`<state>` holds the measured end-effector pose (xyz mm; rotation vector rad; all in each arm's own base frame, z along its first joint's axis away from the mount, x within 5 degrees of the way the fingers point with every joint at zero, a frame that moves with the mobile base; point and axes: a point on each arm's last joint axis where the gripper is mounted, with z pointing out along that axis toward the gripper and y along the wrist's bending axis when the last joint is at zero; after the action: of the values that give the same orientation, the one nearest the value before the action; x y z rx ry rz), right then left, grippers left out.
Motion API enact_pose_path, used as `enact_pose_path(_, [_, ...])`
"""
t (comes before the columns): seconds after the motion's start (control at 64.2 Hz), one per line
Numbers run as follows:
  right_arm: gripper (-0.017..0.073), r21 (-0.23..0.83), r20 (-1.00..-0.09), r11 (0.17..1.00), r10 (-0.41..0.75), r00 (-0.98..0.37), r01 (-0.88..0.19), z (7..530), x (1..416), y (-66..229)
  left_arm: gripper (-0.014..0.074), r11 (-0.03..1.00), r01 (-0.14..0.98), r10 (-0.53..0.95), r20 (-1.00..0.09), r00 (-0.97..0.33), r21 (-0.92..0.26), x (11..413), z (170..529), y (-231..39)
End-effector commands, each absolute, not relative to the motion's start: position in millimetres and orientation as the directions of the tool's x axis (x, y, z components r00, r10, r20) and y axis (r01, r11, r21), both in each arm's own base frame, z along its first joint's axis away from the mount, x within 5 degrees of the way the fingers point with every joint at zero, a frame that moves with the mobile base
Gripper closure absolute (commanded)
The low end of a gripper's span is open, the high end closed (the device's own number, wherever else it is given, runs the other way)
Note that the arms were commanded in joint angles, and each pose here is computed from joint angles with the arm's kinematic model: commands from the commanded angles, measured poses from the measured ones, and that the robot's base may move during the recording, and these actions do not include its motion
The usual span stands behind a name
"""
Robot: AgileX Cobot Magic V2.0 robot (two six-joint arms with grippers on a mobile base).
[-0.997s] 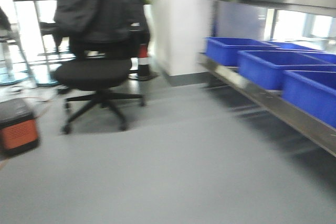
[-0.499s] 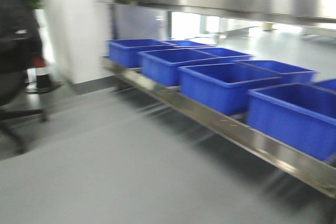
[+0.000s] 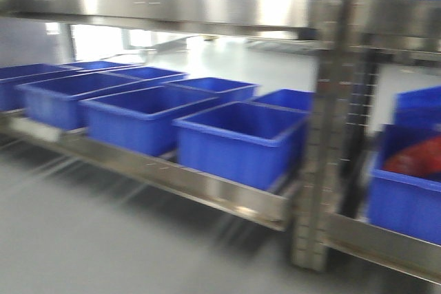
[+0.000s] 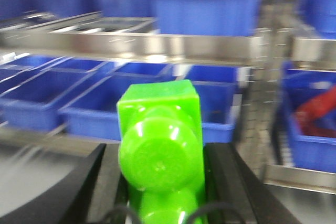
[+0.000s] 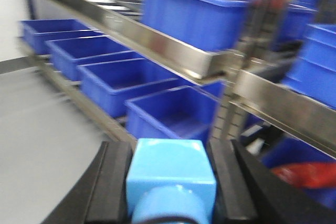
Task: Grab block from conveyor and place in blue bin
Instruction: 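Drive the base toward the shelf of blue bins, then move the left gripper with the green block over a blue bin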
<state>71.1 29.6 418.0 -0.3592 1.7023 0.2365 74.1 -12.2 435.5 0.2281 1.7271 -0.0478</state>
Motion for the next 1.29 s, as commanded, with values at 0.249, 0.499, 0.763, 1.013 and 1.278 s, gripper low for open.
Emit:
enact_pose_path(0.249, [0.0713,-0.053,-0.989,0.932,-0.1,-0.112,-0.359,420.1,72.0,29.0,0.0704,0.979,0.182,0.115,-0.985,-0.13,0.091,73.3,437.1,-12.6])
enact_pose_path(0.499, [0.0713,-0.053,-0.989,0.932,-0.1,-0.112,-0.359,420.1,72.0,29.0,0.0704,0.979,0.182,0.115,-0.985,-0.13,0.091,73.3,437.1,-12.6])
enact_pose_path(0.763, [0.0713,-0.053,-0.989,0.932,-0.1,-0.112,-0.359,420.1,72.0,29.0,0.0704,0.979,0.182,0.115,-0.985,-0.13,0.091,73.3,437.1,-12.6])
enact_pose_path(1.013, [0.0713,-0.053,-0.989,0.932,-0.1,-0.112,-0.359,420.1,72.0,29.0,0.0704,0.979,0.182,0.115,-0.985,-0.13,0.091,73.3,437.1,-12.6])
enact_pose_path(1.278, [0.0713,-0.053,-0.989,0.932,-0.1,-0.112,-0.359,420.1,72.0,29.0,0.0704,0.979,0.182,0.115,-0.985,-0.13,0.091,73.3,437.1,-12.6])
